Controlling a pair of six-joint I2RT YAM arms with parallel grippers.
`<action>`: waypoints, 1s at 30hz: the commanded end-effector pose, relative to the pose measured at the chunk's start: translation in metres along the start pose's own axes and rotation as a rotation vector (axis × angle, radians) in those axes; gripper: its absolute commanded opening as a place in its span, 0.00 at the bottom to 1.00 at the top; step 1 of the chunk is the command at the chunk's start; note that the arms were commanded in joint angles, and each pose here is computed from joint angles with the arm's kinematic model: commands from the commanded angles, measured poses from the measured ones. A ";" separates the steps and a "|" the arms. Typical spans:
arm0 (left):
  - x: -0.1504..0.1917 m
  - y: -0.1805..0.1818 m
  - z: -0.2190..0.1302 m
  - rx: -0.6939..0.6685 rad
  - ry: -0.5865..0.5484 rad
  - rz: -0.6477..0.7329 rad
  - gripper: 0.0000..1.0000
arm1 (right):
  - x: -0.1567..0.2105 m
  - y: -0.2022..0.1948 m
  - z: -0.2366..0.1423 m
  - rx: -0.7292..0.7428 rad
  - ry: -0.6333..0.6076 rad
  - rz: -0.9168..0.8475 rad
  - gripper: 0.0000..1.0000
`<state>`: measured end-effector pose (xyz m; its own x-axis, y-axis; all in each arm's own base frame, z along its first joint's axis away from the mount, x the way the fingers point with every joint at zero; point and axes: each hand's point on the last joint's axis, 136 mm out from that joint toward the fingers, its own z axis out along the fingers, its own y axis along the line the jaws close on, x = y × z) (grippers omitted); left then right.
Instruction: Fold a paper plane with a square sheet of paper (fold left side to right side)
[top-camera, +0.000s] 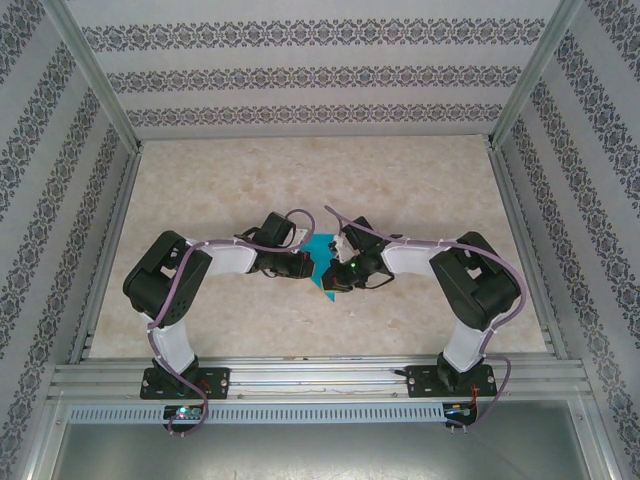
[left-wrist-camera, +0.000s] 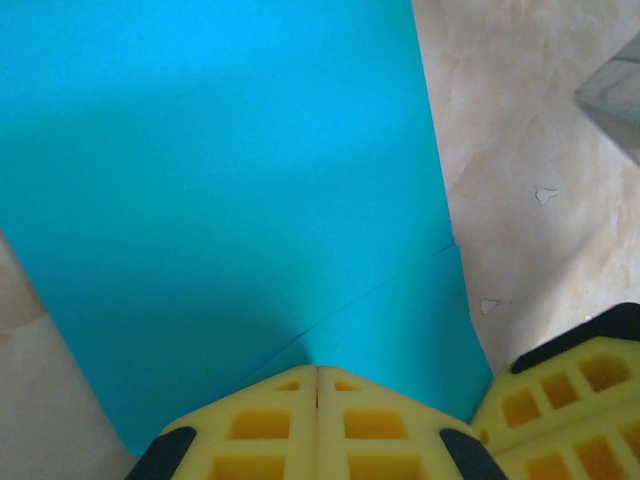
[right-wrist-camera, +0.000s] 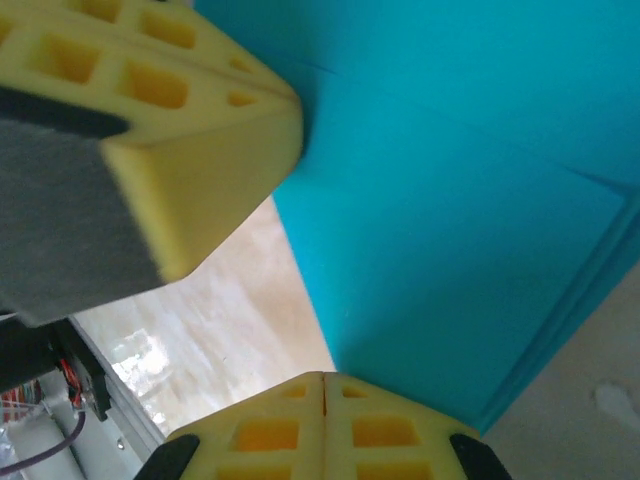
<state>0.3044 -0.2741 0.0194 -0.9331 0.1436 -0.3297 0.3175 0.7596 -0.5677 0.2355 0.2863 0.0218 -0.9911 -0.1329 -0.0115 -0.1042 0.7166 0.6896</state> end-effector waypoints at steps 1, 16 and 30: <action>0.034 0.022 0.007 -0.096 0.122 -0.083 0.00 | -0.012 0.001 0.007 0.007 -0.029 0.015 0.00; 0.034 0.025 0.010 -0.112 0.136 -0.094 0.00 | -0.026 0.003 0.012 0.016 -0.047 0.003 0.00; 0.036 0.039 0.012 -0.192 0.152 -0.128 0.00 | 0.025 -0.020 0.012 0.073 0.079 0.049 0.00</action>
<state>0.3070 -0.2741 0.0180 -0.9525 0.1295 -0.2756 0.2682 0.7852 -0.5582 0.2460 0.2935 0.0147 -0.9932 -0.1157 -0.0159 -0.0951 0.7224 0.6849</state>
